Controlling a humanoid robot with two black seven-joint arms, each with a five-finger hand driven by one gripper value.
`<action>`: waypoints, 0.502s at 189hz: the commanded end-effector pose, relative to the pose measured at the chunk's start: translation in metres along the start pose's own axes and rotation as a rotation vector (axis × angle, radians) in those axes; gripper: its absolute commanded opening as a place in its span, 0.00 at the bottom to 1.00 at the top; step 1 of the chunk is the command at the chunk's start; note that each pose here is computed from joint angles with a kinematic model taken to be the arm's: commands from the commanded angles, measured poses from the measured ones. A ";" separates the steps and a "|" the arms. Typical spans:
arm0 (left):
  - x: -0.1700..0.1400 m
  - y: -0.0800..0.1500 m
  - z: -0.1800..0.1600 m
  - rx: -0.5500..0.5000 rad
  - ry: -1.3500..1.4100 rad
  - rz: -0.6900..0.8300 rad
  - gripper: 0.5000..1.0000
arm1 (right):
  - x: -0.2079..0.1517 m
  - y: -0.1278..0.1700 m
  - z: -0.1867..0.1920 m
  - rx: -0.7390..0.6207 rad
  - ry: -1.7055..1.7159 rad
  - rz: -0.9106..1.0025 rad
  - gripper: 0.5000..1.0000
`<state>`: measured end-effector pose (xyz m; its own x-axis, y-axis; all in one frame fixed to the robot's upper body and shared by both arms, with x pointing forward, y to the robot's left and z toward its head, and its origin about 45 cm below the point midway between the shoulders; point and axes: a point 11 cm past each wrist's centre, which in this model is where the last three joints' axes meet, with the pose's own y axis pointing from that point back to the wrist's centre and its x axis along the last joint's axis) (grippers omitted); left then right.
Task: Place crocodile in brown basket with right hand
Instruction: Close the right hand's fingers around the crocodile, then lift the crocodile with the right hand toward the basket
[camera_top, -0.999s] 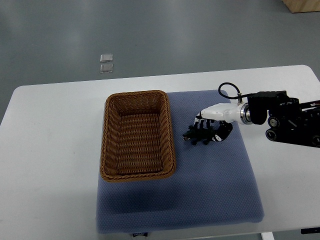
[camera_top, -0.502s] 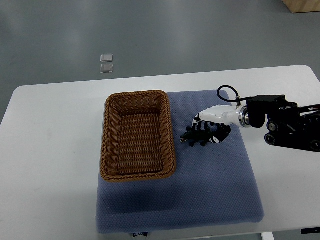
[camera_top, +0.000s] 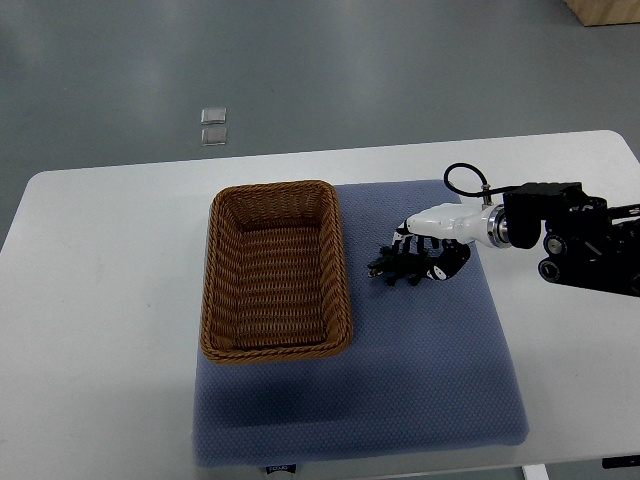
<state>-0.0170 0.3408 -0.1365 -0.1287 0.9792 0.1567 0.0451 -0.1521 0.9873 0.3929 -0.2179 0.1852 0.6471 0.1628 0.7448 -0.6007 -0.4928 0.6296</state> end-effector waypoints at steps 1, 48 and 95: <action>0.000 0.000 0.000 0.000 -0.001 0.000 1.00 | 0.010 0.002 0.004 -0.011 -0.011 0.028 0.00; 0.000 0.000 0.000 0.000 -0.001 0.000 1.00 | 0.040 0.014 0.025 -0.068 -0.019 0.092 0.00; 0.000 0.000 0.000 0.000 0.001 0.000 1.00 | 0.091 0.022 0.014 -0.061 0.047 0.160 0.00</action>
<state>-0.0169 0.3409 -0.1365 -0.1289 0.9791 0.1571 0.0451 -0.1524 0.9873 0.4361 -0.2349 0.2449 0.5557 0.1179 0.8230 -0.7085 -0.4508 0.5430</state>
